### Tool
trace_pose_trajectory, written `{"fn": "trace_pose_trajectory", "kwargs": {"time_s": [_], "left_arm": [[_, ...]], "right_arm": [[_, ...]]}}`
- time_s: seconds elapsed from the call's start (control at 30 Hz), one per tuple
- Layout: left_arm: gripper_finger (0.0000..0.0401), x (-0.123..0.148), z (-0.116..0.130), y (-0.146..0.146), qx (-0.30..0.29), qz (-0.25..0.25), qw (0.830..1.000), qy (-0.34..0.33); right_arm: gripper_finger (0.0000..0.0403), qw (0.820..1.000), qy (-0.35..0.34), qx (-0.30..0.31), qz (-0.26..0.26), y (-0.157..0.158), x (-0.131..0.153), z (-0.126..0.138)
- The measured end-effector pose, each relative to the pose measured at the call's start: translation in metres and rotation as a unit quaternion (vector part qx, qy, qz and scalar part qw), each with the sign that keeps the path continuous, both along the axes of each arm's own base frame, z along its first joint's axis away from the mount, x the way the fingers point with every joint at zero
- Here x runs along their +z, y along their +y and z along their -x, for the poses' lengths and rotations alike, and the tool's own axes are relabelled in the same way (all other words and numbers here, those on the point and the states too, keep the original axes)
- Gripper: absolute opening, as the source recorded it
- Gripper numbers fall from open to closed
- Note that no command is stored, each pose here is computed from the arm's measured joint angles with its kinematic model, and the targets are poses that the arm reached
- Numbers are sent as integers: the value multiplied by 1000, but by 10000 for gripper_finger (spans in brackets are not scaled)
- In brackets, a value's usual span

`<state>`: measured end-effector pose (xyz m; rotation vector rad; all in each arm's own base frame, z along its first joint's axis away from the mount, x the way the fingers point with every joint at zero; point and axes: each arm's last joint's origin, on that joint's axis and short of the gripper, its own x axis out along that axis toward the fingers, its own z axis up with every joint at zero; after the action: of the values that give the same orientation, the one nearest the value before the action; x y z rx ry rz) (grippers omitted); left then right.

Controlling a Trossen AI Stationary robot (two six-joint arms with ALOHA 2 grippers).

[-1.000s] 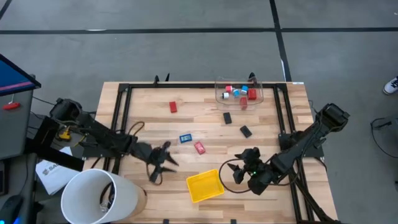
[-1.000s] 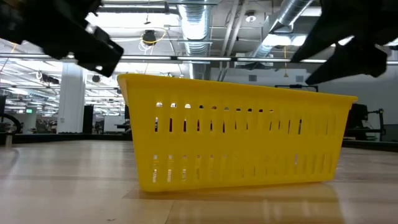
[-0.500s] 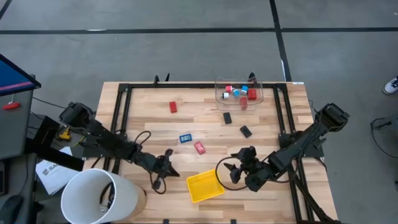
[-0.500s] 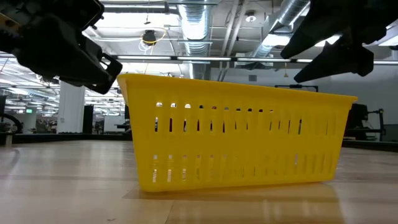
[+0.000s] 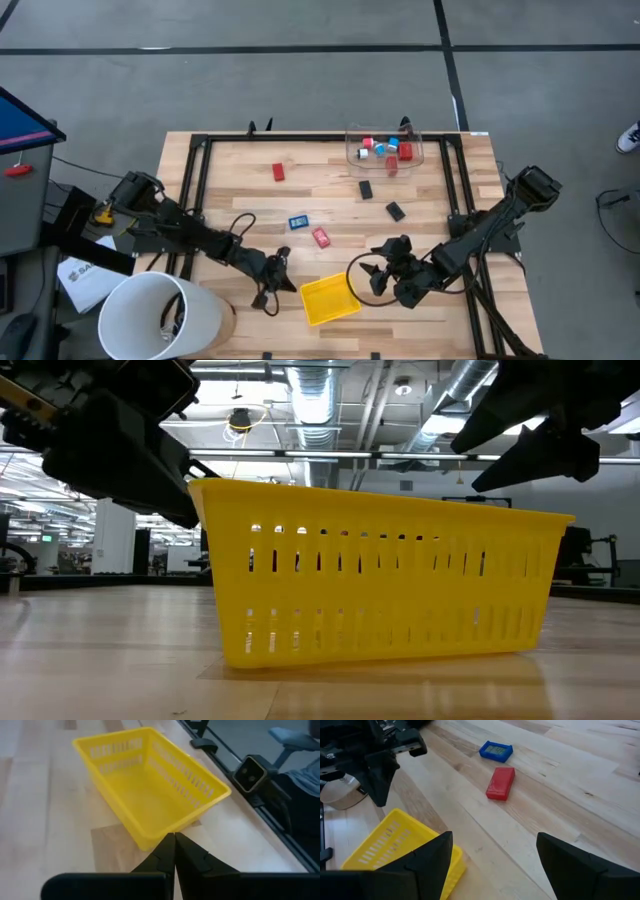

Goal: Pick & Place Office items
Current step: Adjust the yellow bin slightly

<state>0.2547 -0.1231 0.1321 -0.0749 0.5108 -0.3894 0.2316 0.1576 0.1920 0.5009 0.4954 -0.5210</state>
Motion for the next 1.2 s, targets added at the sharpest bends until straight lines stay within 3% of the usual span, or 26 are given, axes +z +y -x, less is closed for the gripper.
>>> {"fn": "trace_pose_trajectory", "kwargs": {"time_s": [0.3, 1.2], "left_arm": [[1, -11, -1, -1, -17, 13, 999, 29], [1, -6, -12, 6, -14, 22, 1000, 4]], "right_arm": [[281, 1000, 1, 0, 1, 0, 0, 0], [281, 1000, 0, 2, 6, 0, 0, 0]]}}
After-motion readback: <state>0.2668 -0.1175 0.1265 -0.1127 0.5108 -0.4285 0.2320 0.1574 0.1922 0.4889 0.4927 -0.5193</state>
